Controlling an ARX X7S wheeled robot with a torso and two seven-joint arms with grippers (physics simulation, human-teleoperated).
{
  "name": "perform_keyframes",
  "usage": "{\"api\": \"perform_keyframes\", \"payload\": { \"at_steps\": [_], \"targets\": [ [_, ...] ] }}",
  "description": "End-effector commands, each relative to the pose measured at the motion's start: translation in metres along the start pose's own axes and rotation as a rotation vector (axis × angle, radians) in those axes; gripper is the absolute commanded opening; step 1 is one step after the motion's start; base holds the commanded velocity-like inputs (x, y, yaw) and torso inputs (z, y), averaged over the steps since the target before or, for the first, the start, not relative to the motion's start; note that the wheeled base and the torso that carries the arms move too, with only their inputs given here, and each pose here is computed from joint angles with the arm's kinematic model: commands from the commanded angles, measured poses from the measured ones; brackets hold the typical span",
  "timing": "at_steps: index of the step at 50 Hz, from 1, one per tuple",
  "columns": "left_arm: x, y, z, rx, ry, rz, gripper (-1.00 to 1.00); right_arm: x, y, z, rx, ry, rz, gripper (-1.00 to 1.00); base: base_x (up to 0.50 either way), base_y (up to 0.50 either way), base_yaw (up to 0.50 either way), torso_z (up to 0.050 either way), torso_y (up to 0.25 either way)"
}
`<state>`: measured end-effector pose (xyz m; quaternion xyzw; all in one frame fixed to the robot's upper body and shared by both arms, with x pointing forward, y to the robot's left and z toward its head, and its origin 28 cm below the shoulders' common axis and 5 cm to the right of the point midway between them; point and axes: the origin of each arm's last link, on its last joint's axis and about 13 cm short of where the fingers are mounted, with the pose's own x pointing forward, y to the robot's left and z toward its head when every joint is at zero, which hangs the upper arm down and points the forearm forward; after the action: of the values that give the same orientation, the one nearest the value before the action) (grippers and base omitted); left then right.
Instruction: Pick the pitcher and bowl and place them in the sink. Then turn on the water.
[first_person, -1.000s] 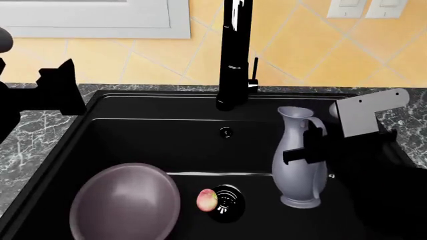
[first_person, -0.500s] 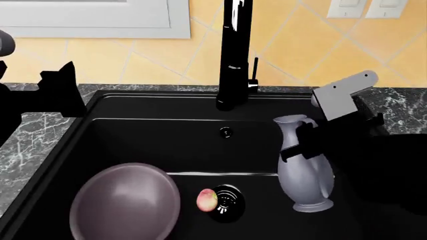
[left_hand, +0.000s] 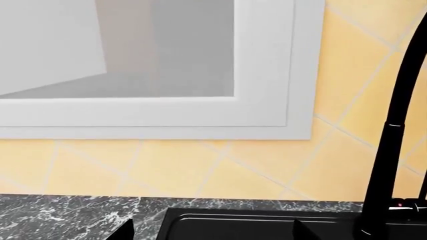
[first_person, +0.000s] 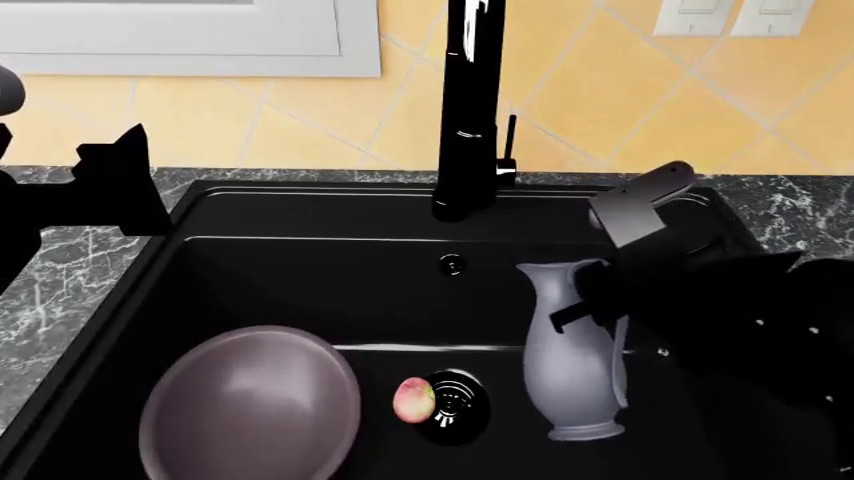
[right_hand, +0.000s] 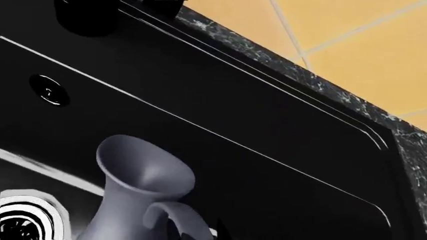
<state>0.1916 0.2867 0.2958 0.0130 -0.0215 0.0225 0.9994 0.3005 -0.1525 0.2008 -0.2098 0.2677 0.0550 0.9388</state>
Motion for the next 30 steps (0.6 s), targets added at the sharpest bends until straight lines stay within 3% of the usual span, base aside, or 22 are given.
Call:
{"api": "perform_keyframes", "payload": {
  "at_steps": [1, 30],
  "targets": [
    [0.0, 0.0, -0.001, -0.004, -0.002, -0.003, 1.0, 0.017, -0.003, 0.002, -0.008, 0.02, -0.028, -1.0, 0.0, 0.0, 0.0, 0.0, 0.01],
    [0.002, 0.002, -0.005, -0.008, 0.008, -0.003, 1.0, 0.022, -0.005, 0.004, -0.05, 0.069, -0.03, -1.0, 0.0, 0.0, 0.0, 0.0, 0.0]
  ]
}}
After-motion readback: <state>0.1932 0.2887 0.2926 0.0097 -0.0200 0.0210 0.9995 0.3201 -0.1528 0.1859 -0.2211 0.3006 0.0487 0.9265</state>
